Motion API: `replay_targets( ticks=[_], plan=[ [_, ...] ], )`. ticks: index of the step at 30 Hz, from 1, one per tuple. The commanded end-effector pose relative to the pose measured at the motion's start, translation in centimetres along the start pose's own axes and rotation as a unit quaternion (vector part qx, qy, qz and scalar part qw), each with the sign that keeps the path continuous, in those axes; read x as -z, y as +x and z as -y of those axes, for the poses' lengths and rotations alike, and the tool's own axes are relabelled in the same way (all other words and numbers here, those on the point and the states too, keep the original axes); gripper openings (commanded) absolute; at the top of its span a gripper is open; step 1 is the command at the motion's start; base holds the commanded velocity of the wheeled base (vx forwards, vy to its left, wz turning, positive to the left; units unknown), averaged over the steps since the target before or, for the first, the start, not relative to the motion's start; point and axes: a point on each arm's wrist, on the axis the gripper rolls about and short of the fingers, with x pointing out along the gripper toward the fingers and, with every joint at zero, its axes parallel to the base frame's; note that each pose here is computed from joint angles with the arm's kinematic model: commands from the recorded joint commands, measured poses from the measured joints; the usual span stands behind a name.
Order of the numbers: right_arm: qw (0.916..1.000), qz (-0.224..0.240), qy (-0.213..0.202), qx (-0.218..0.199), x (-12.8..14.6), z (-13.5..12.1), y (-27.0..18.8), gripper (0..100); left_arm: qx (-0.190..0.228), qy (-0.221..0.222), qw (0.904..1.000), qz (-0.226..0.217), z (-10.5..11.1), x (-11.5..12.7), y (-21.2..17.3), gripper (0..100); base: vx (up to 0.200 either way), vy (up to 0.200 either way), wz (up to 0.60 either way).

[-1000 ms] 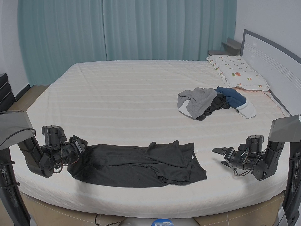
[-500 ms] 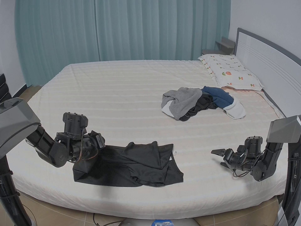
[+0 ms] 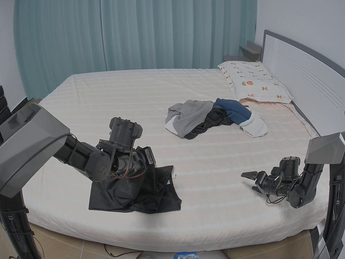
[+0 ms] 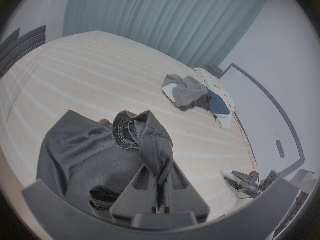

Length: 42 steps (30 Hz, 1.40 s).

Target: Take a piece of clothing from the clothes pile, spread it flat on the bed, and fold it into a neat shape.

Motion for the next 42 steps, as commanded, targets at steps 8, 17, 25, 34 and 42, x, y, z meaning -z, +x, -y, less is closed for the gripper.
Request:
replay_targets(
  ticks=[8,17,25,34,42],
  plan=[
    [1.0000,-0.001,-0.001,0.000,0.1,0.0,0.0,100,-0.047,0.008,0.9988,-0.014,0.7,3.2,4.6,0,0.000,0.000,0.00],
    [1.0000,-0.002,-0.001,0.000,0.1,0.0,0.0,100,-0.053,-0.015,0.9984,-0.013,0.5,3.3,4.4,100,0.000,0.000,0.00],
    [1.0000,-0.003,-0.001,0.001,0.2,0.0,0.0,100,-0.053,-0.084,0.9948,-0.024,-2.4,2.8,0.0,100,0.000,0.000,0.00],
    [1.0000,-0.004,-0.001,0.001,0.2,0.0,0.0,100,-0.007,-0.181,0.9828,-0.032,-7.5,1.9,-3.7,100,-0.067,0.000,0.00],
    [1.0000,-0.006,-0.002,0.001,0.4,-0.1,0.0,100,0.008,-0.233,0.9720,-0.026,-11.7,1.7,-4.2,100,0.000,0.000,0.00]
  ],
)
